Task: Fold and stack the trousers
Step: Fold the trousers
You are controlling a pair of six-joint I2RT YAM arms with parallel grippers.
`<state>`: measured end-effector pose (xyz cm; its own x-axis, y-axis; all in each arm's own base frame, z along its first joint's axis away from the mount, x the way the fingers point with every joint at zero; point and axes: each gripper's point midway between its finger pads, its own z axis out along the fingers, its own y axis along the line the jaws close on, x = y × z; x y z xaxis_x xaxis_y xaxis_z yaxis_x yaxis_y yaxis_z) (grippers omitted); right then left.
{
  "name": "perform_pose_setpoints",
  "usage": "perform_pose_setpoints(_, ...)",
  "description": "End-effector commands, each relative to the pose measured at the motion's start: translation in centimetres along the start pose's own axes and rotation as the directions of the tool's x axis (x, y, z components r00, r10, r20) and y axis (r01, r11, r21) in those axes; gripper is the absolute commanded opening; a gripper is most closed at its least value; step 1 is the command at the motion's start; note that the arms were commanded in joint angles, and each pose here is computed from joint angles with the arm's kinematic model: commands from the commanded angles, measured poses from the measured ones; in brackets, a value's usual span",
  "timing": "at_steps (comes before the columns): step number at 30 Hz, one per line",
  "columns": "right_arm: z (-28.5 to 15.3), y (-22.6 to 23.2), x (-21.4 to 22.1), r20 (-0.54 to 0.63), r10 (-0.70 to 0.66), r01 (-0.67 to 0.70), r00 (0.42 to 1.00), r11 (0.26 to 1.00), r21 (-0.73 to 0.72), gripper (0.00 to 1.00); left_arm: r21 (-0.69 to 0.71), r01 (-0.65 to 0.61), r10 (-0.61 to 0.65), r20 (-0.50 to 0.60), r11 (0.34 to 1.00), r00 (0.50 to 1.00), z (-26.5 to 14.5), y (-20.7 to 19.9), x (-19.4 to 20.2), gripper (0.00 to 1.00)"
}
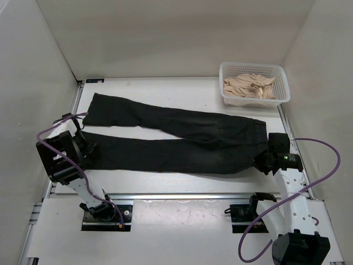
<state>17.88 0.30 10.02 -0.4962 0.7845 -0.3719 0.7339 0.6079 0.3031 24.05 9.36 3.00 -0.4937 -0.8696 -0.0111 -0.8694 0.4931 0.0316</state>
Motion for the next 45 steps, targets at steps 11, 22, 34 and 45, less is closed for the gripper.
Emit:
perform_pose_setpoints(11, -1.3, 1.6, -1.3, 0.036, -0.022, 0.024, 0.999, 0.998, -0.063, 0.01, 0.022, -0.004, 0.002, 0.06, 1.0, 0.998, 0.8, -4.2, -6.6, 0.13)
perform_pose_setpoints(22, -1.1, 3.5, -3.2, 0.056, -0.029, 0.032, 0.998, 0.997, -0.067, 0.01, 0.079, -0.089, 0.087, 0.027, 0.993, 0.996, 2.9, -11.1, -8.5, 0.17)
perform_pose_setpoints(34, 0.4, 4.5, -3.7, 0.008, -0.136, 0.137, 0.991, 0.99, -0.046, 0.01, 0.217, -0.318, 0.23, 0.351, 0.923, 0.908, -10.3, -20.5, -15.3, 0.37)
perform_pose_setpoints(45, 1.3, 4.7, -3.1, -0.014, -0.138, 0.137, 0.99, 0.989, -0.061, 0.01, 0.17, -0.19, 0.154, 0.202, 0.967, 0.967, -6.2, -9.2, -11.4, 0.51)
